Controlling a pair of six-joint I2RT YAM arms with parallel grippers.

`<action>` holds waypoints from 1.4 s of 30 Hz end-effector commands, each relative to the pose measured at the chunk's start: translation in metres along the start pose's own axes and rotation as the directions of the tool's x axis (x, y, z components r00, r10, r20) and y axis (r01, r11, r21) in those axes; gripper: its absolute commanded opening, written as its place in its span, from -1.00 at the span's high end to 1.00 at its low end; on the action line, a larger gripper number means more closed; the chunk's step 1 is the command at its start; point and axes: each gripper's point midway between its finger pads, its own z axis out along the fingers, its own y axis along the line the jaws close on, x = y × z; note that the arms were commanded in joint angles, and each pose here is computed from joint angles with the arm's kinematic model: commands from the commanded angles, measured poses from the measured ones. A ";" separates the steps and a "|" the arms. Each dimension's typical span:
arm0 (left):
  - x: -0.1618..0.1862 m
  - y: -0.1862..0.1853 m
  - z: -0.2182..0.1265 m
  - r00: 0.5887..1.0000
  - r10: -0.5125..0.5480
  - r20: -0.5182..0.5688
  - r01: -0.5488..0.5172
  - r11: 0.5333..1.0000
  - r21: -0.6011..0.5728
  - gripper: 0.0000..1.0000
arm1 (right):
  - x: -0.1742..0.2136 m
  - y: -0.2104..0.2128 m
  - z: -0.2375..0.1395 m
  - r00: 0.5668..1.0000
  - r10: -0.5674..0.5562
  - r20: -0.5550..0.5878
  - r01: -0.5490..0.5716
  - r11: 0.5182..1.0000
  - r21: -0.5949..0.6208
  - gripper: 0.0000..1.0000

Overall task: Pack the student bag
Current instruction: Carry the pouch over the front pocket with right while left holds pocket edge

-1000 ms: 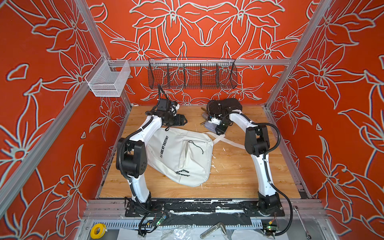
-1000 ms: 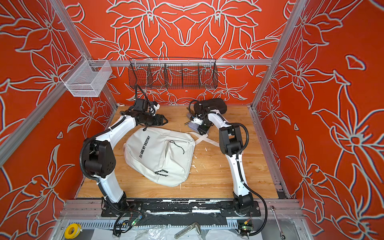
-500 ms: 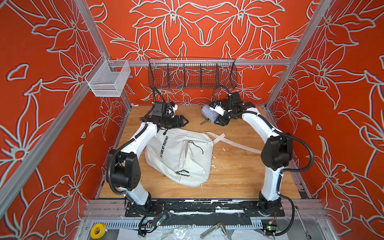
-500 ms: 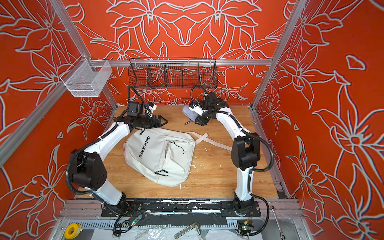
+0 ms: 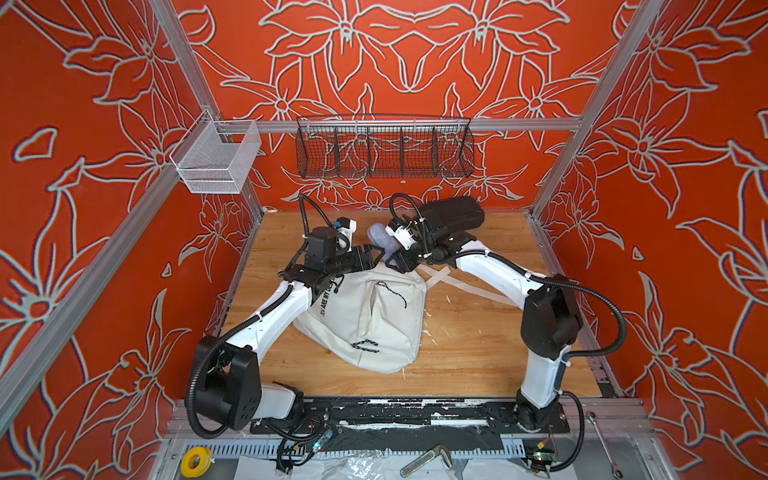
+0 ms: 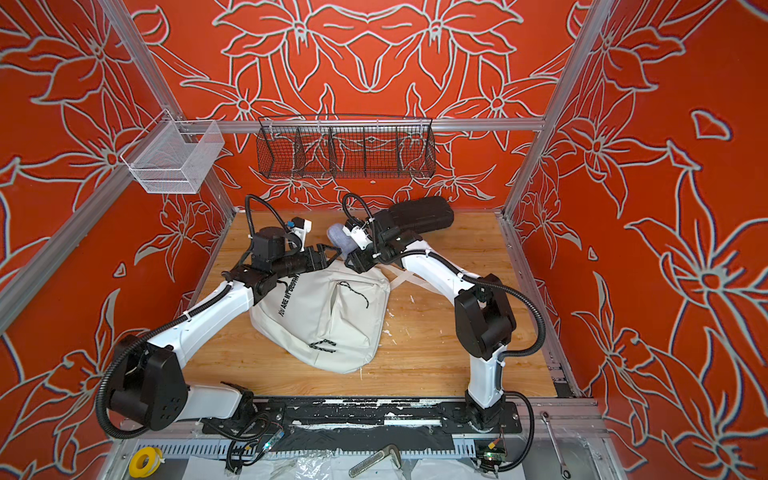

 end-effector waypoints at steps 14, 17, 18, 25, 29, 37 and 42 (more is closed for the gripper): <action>-0.010 -0.006 0.003 0.984 -0.068 0.165 0.061 0.997 0.049 -0.36 | -0.034 0.043 -0.019 0.973 0.129 0.192 -0.129 0.992 -0.013 0.32; -0.010 -0.005 -0.001 0.981 -0.064 0.184 0.057 0.997 0.042 -0.42 | -0.034 0.053 -0.019 0.974 0.116 0.195 -0.110 0.993 -0.037 0.31; -0.010 -0.003 -0.002 0.981 -0.059 0.183 0.053 0.998 0.034 -0.42 | -0.033 0.054 -0.018 0.973 0.116 0.200 -0.110 0.993 -0.040 0.31; -0.008 -0.009 -0.002 0.986 -0.015 0.167 0.007 0.999 0.050 0.06 | -0.020 0.075 -0.009 0.985 0.073 0.154 -0.060 0.994 -0.088 0.26; -0.007 -0.008 -0.005 0.989 0.015 0.146 -0.020 0.999 0.034 0.47 | -0.009 0.073 -0.007 0.990 0.079 0.120 -0.073 0.996 -0.054 0.00; -0.012 0.026 -0.040 0.999 -0.040 0.014 0.041 0.998 -0.052 0.66 | 0.034 0.069 -0.025 0.955 0.288 0.072 -0.286 0.957 -0.041 -0.27; -0.007 0.047 -0.055 0.990 -0.082 -0.111 0.070 0.992 -0.108 0.67 | 0.072 0.061 -0.013 0.889 0.458 -0.020 -0.454 0.886 0.092 -0.23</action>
